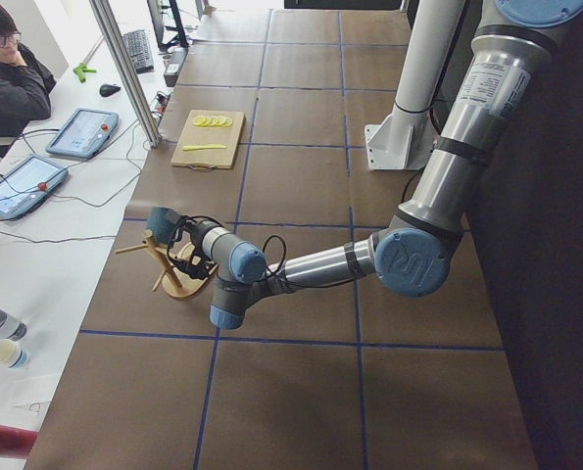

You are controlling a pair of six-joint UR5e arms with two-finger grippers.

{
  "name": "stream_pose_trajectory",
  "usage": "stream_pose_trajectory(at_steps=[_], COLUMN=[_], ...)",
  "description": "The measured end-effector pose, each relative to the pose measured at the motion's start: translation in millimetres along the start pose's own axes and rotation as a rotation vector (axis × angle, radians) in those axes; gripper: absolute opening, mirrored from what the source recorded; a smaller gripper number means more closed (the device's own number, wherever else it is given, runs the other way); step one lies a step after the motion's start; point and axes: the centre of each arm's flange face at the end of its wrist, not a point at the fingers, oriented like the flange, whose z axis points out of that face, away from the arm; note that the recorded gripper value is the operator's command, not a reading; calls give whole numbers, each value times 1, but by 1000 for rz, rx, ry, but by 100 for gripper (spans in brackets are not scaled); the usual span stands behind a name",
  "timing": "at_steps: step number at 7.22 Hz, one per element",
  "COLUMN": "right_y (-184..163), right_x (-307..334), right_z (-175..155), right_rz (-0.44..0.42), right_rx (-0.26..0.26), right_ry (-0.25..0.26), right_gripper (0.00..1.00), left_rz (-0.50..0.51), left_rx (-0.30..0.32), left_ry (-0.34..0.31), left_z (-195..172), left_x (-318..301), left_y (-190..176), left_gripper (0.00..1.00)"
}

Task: Hang cup on storage rack
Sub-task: 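Slide the mug handle onto a rack peg with the left gripper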

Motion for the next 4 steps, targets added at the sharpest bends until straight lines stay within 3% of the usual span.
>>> stream_pose_trajectory(at_steps=[1,4], right_y=[0,0], right_x=[0,0], right_z=[0,1], right_rz=[0,1], right_rx=[0,-2], right_ry=[0,-3], right_gripper=[100,100], left_rz=[46,378], left_rx=[-17,-129], left_ry=[-14,-159], left_z=[-3,-23], left_x=[-3,-18], left_y=[1,7], left_gripper=[100,100])
